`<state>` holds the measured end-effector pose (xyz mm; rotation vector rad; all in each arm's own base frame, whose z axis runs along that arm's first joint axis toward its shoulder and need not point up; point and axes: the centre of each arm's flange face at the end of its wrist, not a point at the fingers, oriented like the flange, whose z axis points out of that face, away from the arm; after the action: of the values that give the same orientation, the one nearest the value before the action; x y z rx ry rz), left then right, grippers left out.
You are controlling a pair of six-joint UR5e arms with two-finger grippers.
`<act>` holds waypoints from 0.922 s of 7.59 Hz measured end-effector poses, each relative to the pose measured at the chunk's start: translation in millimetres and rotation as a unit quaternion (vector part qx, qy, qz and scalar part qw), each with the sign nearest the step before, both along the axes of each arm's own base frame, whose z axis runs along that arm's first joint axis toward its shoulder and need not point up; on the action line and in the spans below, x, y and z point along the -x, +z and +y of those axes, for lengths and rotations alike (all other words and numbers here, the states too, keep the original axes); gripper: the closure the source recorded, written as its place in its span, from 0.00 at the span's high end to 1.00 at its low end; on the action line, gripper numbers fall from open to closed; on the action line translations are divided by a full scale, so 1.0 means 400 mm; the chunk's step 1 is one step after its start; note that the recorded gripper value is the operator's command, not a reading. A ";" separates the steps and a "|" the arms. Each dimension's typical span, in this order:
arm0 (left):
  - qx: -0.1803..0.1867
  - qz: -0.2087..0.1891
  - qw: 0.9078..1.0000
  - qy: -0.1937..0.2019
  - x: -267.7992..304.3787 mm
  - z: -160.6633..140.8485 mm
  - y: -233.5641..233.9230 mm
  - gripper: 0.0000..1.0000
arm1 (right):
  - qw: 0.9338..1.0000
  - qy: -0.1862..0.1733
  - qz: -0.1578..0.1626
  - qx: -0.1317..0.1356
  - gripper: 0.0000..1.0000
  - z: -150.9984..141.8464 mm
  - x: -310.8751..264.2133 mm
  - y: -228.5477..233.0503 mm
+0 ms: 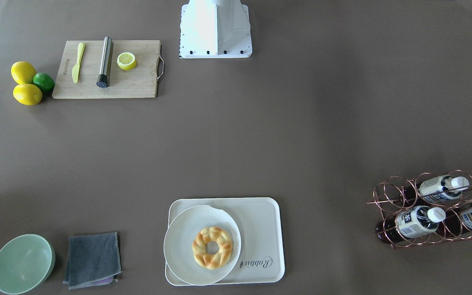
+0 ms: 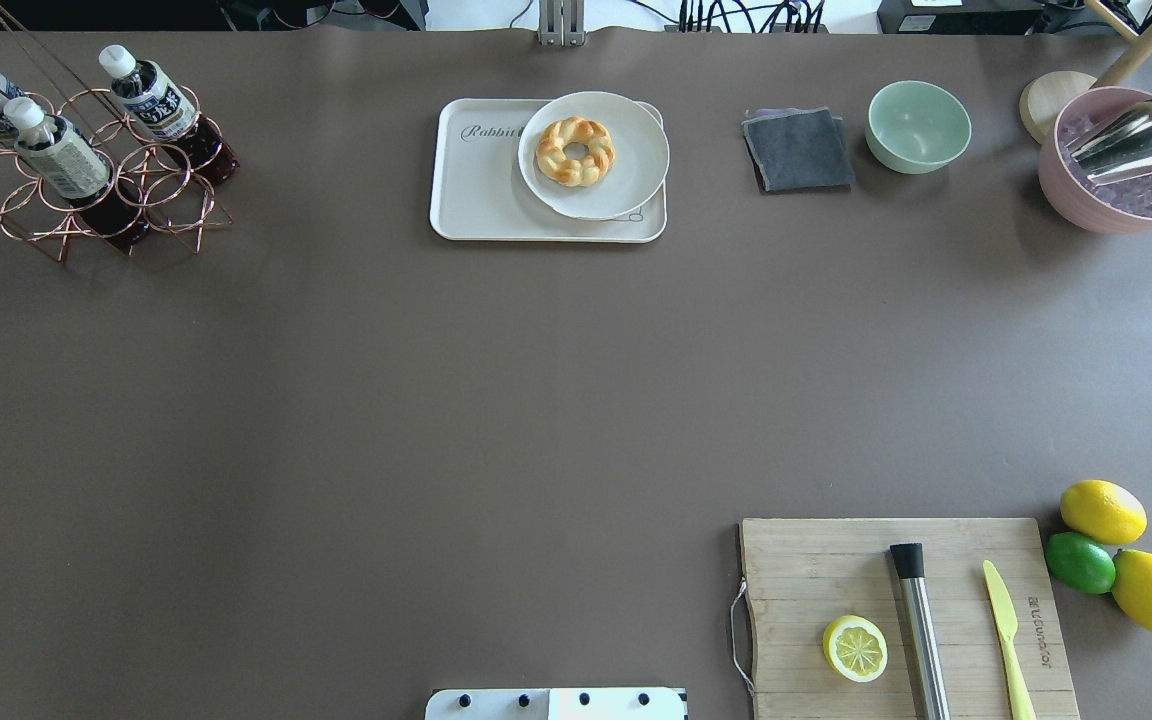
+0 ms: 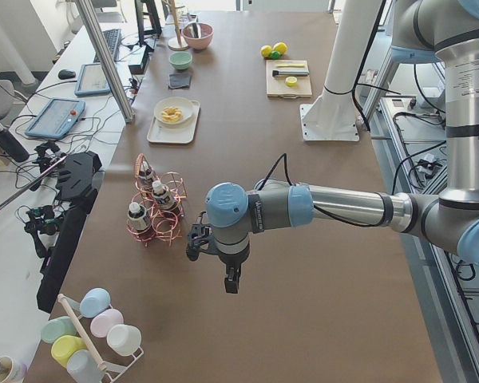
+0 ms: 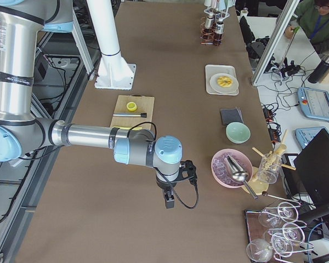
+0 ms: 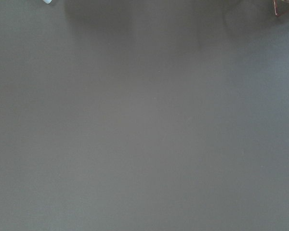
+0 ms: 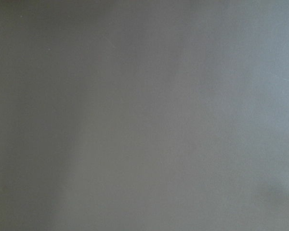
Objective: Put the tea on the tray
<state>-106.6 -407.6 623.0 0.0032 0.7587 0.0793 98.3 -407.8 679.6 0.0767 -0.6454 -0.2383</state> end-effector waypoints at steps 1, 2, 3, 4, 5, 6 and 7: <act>0.000 0.000 1.000 -0.001 0.000 0.000 -0.002 0.98 | 1.000 0.000 0.000 0.000 1.00 0.000 0.000 0.000; -0.002 0.001 1.000 -0.001 0.001 0.000 -0.007 0.98 | 1.000 0.000 0.000 0.000 1.00 0.000 0.000 0.000; -0.003 0.001 1.000 -0.001 0.001 0.000 -0.009 0.98 | 1.000 0.000 0.000 0.000 1.00 0.000 0.000 0.000; -0.004 0.001 1.000 -0.001 0.001 -0.001 -0.011 0.98 | 1.000 0.000 0.000 0.000 1.00 0.000 0.000 0.000; -0.006 0.001 1.000 -0.001 0.002 -0.005 -0.014 0.98 | 1.000 -0.001 0.001 0.000 1.00 0.000 0.000 0.000; -0.008 0.001 1.000 -0.001 0.002 -0.009 -0.018 0.98 | 1.000 -0.001 0.001 0.000 1.00 0.000 0.000 0.000; -0.009 0.001 1.000 -0.001 0.002 -0.011 -0.020 0.98 | 1.000 -0.001 0.001 0.000 1.00 0.000 0.000 0.000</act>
<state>-107.4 -412.2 614.9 0.0216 0.7597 0.0852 98.4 -407.8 679.7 0.0767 -0.6432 -0.2399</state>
